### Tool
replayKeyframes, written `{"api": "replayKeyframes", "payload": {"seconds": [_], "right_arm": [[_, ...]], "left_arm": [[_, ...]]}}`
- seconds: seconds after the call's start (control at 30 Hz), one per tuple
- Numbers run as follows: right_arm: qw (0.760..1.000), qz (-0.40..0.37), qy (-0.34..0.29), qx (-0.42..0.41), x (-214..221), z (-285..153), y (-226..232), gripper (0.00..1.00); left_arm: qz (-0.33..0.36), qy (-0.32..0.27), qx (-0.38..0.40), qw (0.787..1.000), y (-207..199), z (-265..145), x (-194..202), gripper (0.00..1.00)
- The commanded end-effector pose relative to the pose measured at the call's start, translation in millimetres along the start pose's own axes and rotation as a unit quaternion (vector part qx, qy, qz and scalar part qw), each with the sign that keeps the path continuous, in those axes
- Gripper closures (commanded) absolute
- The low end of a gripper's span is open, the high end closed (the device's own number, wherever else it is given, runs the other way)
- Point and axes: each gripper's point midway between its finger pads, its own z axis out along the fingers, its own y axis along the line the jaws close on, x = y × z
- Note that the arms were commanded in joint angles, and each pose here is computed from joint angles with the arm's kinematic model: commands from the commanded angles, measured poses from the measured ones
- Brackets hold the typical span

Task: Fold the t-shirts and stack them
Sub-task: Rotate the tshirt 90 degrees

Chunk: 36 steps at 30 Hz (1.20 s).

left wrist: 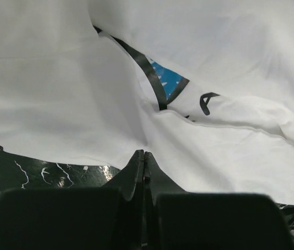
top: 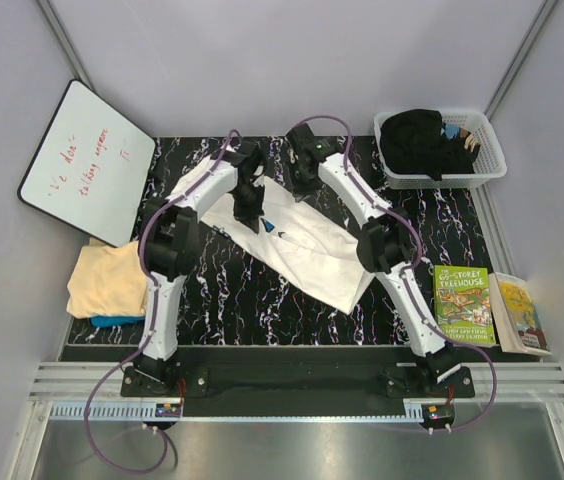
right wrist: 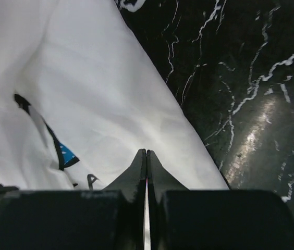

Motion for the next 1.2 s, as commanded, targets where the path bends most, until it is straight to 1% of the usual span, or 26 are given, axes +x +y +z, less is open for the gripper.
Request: {"api": "replayKeyframes", "payload": {"seconds": [0.0, 0.2, 0.3, 0.4, 0.47, 0.53, 0.57, 0.6, 0.63, 0.67, 0.7, 0.77, 0.83, 0.9, 1.0, 1.03, 1.07, 1.13, 1.17], "right_arm": [[0.999, 0.012, 0.017, -0.040, 11.4, 18.7, 12.7, 1.00], [0.999, 0.006, 0.033, -0.035, 24.9, 43.7, 9.2, 1.00], [0.999, 0.002, 0.041, -0.010, 32.3, 51.9, -2.1, 1.00], [0.997, -0.002, 0.051, 0.050, 41.5, 56.0, -30.7, 1.00], [0.994, 0.016, 0.071, 0.078, 53.3, 59.1, -55.5, 1.00], [0.991, 0.039, 0.077, 0.098, 55.6, 53.6, -75.3, 1.00], [0.988, 0.059, 0.091, 0.111, 63.6, 54.0, -97.8, 1.00], [0.987, 0.072, 0.093, 0.110, 63.9, 50.0, -104.7, 1.00], [0.985, 0.085, 0.095, 0.115, 65.2, 47.7, -114.6, 1.00], [0.982, 0.092, 0.109, 0.121, 74.9, 47.6, -123.2, 1.00], [0.981, 0.103, 0.106, 0.129, 72.8, 41.4, -136.3, 1.00], [0.977, 0.110, 0.124, 0.133, 85.8, 38.0, -144.8, 1.00], [0.976, 0.107, 0.127, 0.142, 89.7, 28.4, -150.4, 1.00], [0.972, 0.107, 0.147, 0.151, 106.9, 20.3, -154.9, 1.00], [0.972, 0.108, 0.171, 0.123, 128.9, 9.9, -144.0, 1.00], [0.969, 0.108, 0.192, 0.113, 147.4, 9.6, -141.1, 1.00], [0.974, 0.109, 0.174, 0.096, 140.3, 2.7, -135.0, 1.00], [0.973, 0.108, 0.184, 0.090, 153.0, -0.8, -131.9, 1.00], [0.974, 0.106, 0.179, 0.087, 150.8, -5.0, -130.2, 1.00]], "left_arm": [[-0.002, -0.023, 0.028, 0.999, -4.0, -28.8, 3.2, 1.00], [0.000, -0.019, 0.041, 0.999, -7.9, -33.5, 16.5, 1.00], [0.005, -0.018, 0.048, 0.999, -11.6, -39.2, 23.8, 1.00], [0.022, -0.018, 0.065, 0.997, -17.5, -48.5, 32.1, 1.00], [0.037, -0.020, 0.081, 0.996, -26.4, -57.2, 38.5, 1.00], [0.062, -0.013, 0.107, 0.992, -39.9, -61.5, 46.5, 1.00], [0.072, -0.011, 0.113, 0.991, -44.9, -62.2, 49.3, 1.00], [0.086, -0.010, 0.117, 0.989, -48.9, -61.5, 51.7, 1.00], [0.105, -0.007, 0.125, 0.987, -61.2, -60.8, 57.0, 1.00], [0.116, -0.005, 0.128, 0.985, -67.8, -59.2, 59.6, 1.00], [0.126, -0.003, 0.129, 0.984, -73.7, -57.1, 61.6, 1.00], [0.139, 0.006, 0.135, 0.981, -89.6, -49.9, 65.5, 1.00], [0.145, 0.019, 0.153, 0.977, -106.5, -43.5, 67.7, 1.00], [0.141, 0.030, 0.157, 0.977, -113.6, -39.7, 68.8, 1.00], [0.116, 0.026, 0.146, 0.982, -117.3, -31.4, 60.5, 1.00], [0.106, 0.007, 0.119, 0.987, -109.7, -29.1, 49.5, 1.00], [0.089, -0.008, 0.108, 0.990, -107.3, -27.8, 40.7, 1.00], [0.066, -0.047, 0.081, 0.993, -97.5, -29.3, 14.8, 1.00], [0.050, -0.067, 0.074, 0.994, -95.4, -30.7, 2.4, 1.00]]}}
